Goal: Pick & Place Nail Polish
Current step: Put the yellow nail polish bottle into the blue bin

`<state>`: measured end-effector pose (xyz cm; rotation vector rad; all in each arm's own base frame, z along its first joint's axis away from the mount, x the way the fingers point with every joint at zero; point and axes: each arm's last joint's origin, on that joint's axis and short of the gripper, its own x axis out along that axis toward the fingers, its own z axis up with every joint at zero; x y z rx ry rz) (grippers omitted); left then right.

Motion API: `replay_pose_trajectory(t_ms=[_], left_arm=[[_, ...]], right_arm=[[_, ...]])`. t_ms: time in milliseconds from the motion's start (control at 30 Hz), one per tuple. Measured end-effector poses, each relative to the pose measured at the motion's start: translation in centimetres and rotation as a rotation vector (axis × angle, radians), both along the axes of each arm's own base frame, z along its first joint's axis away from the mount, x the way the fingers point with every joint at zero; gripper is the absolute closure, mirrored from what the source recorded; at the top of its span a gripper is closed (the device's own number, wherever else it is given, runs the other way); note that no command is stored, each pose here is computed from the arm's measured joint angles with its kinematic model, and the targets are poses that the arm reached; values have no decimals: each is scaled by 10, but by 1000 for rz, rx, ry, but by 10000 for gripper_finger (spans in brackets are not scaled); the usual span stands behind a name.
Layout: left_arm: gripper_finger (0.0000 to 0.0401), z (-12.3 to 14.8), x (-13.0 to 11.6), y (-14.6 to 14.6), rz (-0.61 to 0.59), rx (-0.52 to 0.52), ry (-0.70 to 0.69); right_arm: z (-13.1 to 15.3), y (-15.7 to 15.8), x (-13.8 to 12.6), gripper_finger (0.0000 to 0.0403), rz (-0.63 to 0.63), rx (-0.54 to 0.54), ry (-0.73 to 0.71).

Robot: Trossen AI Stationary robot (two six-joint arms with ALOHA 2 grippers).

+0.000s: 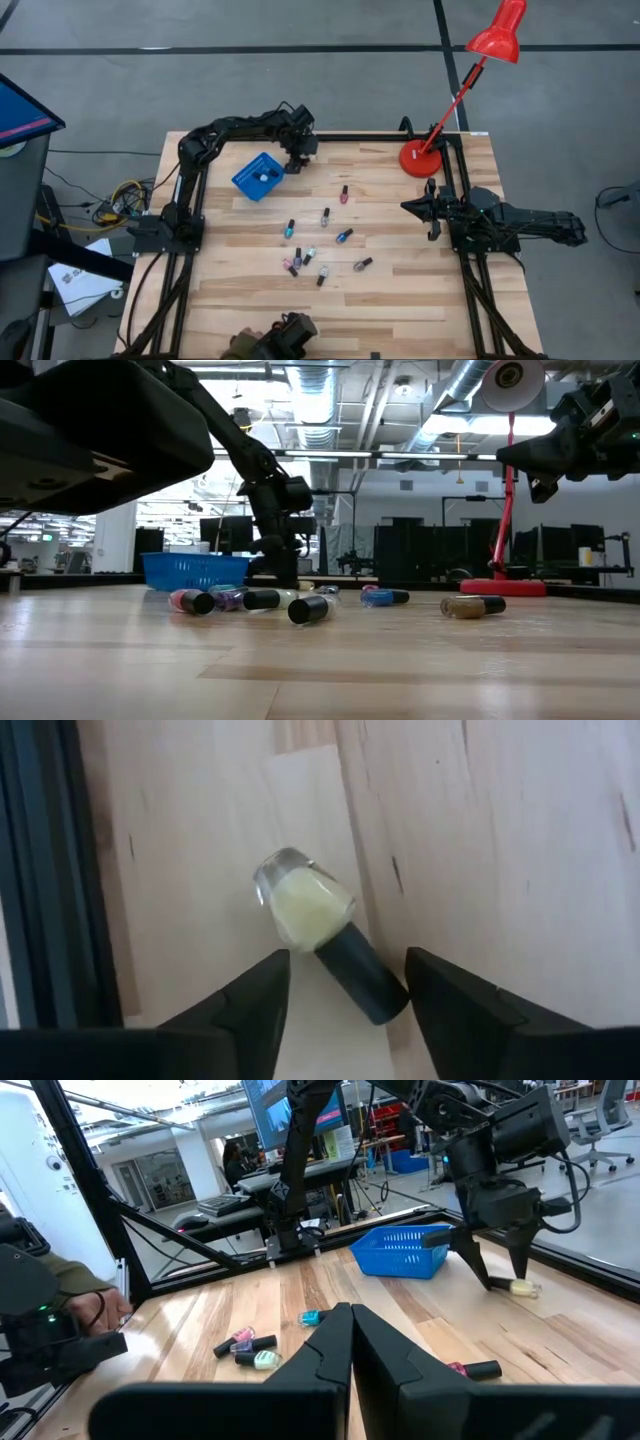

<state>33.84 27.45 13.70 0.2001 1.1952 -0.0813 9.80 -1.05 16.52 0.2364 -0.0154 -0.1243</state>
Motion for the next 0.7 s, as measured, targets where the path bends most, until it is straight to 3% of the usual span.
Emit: replay_pose_trajectory(t_ms=[700], left_arm=[[352, 0, 4, -5, -7, 5, 4]], right_arm=[[0, 0, 0, 403, 0, 0, 0]])
